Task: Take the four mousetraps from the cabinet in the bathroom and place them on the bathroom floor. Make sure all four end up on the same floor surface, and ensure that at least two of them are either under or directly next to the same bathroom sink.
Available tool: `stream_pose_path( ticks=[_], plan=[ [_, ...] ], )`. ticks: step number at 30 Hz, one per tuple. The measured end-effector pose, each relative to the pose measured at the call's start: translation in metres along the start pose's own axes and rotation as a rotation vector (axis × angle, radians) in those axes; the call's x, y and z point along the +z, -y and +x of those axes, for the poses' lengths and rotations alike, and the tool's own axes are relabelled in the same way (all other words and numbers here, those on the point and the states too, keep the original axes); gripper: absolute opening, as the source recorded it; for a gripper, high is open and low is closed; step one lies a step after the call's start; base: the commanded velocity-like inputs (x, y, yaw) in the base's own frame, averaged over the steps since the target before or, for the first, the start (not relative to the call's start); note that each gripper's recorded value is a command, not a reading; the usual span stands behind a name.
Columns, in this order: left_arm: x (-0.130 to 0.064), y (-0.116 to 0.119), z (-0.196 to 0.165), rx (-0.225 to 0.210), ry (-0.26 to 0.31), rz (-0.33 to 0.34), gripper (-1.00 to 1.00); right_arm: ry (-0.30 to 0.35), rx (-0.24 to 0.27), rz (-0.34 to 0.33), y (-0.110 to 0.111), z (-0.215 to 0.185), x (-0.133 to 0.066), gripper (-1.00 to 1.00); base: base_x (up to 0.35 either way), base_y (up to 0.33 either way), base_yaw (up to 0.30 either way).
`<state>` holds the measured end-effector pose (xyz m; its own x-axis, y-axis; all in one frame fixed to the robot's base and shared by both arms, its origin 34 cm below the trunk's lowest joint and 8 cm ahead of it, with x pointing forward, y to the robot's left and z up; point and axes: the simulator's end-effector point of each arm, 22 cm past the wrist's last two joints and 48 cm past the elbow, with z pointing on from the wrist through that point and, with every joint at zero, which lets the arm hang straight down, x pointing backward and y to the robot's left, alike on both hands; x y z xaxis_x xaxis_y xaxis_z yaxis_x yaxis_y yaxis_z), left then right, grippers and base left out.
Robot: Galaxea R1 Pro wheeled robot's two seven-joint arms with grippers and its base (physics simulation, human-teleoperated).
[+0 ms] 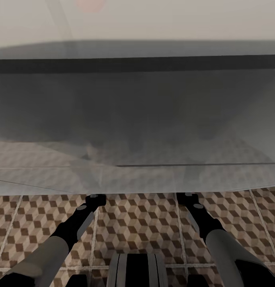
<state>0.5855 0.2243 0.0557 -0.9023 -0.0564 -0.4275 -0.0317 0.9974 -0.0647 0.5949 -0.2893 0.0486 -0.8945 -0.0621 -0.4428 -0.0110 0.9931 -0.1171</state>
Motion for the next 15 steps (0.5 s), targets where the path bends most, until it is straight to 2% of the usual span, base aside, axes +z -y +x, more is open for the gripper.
stream_pose_path(
  ticks=[15],
  plan=[
    [0.0,0.0002,-0.0005,0.0,0.002,0.0,-1.0,0.002,0.0,0.001,0.0003,-0.0005,0.0,-1.0,0.0,0.0,0.0]
  ],
)
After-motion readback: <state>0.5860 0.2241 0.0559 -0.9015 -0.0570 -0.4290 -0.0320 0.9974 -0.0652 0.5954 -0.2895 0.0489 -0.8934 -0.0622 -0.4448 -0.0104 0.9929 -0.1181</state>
